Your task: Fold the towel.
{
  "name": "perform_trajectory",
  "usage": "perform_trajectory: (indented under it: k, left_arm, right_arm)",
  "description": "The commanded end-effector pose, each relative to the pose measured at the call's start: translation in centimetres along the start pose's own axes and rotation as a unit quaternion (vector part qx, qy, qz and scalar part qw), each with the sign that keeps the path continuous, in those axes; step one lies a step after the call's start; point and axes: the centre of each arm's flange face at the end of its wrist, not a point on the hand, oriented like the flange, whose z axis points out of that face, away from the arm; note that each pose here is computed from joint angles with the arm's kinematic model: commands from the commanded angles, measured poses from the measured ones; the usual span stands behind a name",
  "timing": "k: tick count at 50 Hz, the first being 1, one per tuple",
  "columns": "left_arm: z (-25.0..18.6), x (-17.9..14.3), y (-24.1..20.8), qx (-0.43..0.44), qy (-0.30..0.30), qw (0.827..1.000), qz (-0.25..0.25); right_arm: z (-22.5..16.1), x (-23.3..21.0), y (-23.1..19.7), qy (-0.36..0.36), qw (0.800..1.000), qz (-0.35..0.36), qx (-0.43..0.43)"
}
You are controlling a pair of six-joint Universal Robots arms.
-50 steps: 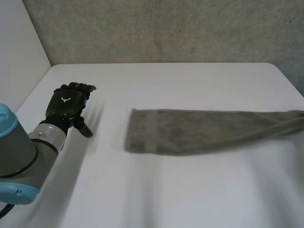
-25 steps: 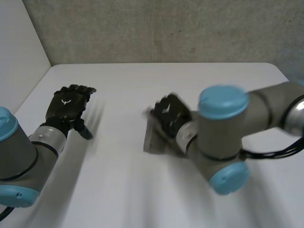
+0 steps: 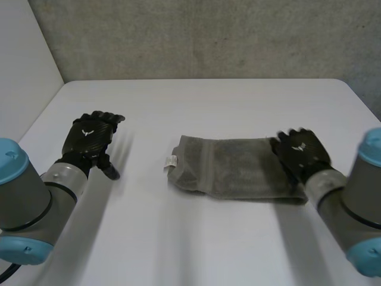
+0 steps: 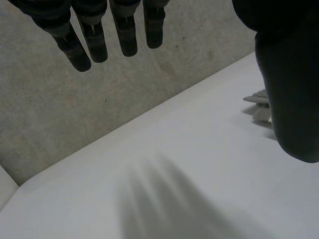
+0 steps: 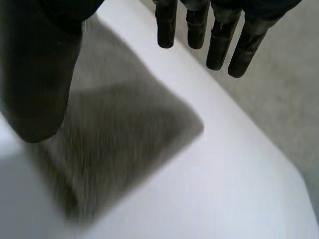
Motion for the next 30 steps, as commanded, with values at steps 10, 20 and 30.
perform_trajectory:
  k: [10,20,30]
  left_arm:
    - [-0.5,1.0,0.1,0.003,0.013,1.0,0.003]
    - [-0.9,1.6,-0.8,0.017,0.021,1.0,0.005]
    - [-1.4,1.9,-1.3,0.024,0.025,0.999,0.005]
  right_arm:
    - [1.1,2.2,5.1,-0.005,0.998,0.022,-0.061]
    - [1.3,3.6,3.2,0.017,0.999,0.02,-0.03]
    - [0.3,1.8,4.1,-0.011,0.996,0.079,-0.042]
